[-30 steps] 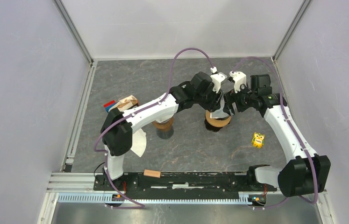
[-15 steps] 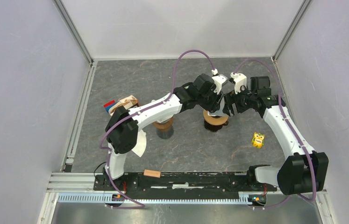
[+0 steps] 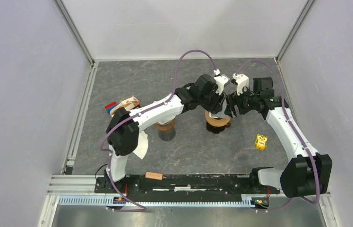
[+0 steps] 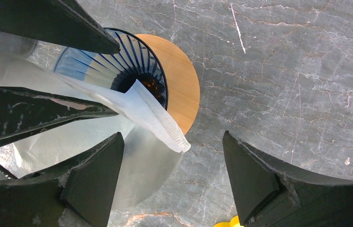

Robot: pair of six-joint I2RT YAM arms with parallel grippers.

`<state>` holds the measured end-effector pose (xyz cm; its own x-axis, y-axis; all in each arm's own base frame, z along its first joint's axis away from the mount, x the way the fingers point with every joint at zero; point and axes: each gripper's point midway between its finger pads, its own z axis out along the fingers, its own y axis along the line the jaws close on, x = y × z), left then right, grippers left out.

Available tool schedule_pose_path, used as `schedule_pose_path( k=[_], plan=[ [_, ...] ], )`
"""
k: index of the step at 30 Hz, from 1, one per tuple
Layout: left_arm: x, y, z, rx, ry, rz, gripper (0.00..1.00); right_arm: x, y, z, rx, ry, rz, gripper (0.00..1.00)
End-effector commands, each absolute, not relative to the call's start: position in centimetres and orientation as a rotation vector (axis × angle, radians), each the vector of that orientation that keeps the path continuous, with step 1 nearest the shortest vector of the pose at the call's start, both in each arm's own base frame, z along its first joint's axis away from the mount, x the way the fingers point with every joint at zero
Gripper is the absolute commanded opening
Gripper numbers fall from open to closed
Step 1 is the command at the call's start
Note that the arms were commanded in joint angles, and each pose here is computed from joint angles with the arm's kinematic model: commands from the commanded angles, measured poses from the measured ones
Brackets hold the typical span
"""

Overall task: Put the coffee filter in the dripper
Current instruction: Place the coffee filter in the coffee dripper.

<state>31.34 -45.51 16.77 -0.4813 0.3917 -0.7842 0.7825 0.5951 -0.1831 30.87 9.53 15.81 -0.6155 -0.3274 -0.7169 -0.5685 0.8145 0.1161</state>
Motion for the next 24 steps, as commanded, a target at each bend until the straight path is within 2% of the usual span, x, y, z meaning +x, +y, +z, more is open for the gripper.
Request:
schedule_pose_path(
  k=[1, 13, 24],
  plan=[
    [29.8, -46.0, 22.4, 1.007, 1.957, -0.766, 0.57, 31.3, 9.5, 15.8, -0.674, 2.267, 0.412, 0.83],
    [27.9, -46.0, 24.4, 1.02, 1.942, -0.851, 0.6, 31.4, 9.5, 15.9, -0.67, 2.269, 0.416, 0.83],
    [30.9, -43.8, 22.5, 1.07, 1.91, -0.561, 0.62, 31.4, 9.7, 16.1, -0.676, 2.264, 0.424, 0.83]
  ],
)
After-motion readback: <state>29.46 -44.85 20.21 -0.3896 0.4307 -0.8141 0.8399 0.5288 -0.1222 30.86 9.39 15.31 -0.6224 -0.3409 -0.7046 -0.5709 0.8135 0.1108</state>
